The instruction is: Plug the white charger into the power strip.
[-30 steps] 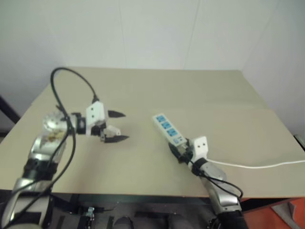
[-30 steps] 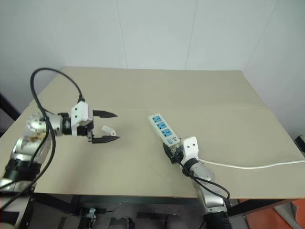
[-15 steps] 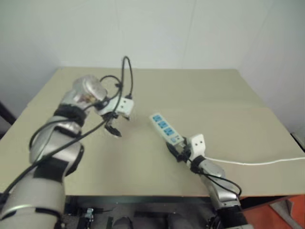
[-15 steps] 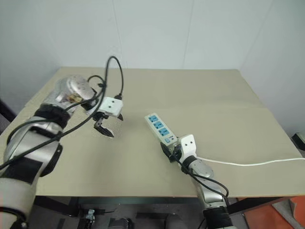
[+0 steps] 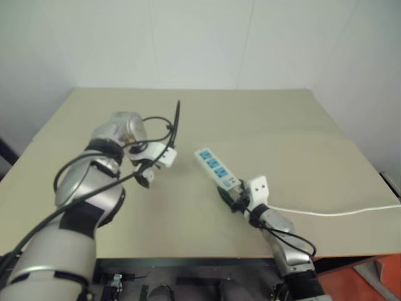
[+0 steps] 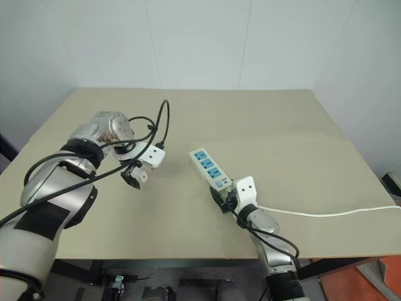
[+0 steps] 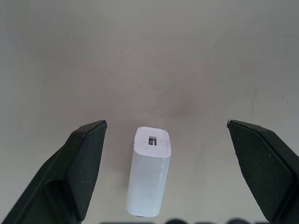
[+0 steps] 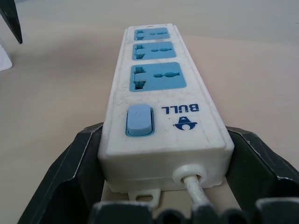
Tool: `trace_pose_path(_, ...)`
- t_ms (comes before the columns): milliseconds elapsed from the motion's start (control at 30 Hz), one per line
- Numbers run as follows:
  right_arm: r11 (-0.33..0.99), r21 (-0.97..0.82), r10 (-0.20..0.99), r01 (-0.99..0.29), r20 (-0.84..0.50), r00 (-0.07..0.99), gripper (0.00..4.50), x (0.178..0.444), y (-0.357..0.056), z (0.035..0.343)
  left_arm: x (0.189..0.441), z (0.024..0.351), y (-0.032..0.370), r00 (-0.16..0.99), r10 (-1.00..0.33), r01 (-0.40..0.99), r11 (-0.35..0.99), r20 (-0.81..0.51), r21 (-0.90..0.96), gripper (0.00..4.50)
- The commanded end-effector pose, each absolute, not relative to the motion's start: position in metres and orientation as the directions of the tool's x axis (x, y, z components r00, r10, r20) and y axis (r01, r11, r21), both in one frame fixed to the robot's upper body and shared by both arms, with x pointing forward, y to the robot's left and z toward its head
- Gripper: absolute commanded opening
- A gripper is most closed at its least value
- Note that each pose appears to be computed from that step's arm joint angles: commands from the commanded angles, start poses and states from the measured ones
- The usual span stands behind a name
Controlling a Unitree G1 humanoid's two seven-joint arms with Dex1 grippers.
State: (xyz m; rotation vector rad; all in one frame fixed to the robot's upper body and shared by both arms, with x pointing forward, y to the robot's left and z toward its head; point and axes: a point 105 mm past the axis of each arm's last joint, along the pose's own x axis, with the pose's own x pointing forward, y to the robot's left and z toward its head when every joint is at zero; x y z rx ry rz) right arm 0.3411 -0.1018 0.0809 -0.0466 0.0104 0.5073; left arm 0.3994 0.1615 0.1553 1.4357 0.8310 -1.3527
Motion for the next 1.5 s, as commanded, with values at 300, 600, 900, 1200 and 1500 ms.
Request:
trace_pose_path(300,0.88,-0.017,0.471,-0.475,-0.095,0.877,3.45,0.337,-0.103,0.063,0.405,0.155,0.161,0.207,-0.095,0.912,-0.342,-0.974,0.228,4.5)
trace_pose_path(600,0.887,-0.017,0.458,-0.462,-0.098,0.883,3.45,0.335,-0.105,0.062,0.406,0.147,0.161,0.215,-0.067,0.9,-0.374,-0.974,0.224,4.5)
trace_pose_path(900,0.893,-0.015,0.447,-0.451,-0.103,0.889,3.45,0.332,-0.106,0.062,0.405,0.135,0.158,0.209,-0.05,0.896,-0.39,-0.977,0.212,4.5)
trace_pose_path(1200,0.892,-0.017,0.447,-0.451,-0.11,0.888,3.45,0.332,-0.106,0.06,0.405,0.133,0.162,0.211,-0.022,0.893,-0.401,-0.977,0.202,2.25)
trace_pose_path(1500,0.891,-0.018,0.449,-0.454,-0.109,0.887,3.45,0.333,-0.106,0.061,0.409,0.134,0.158,0.249,-0.04,0.884,-0.399,-0.968,0.244,1.03)
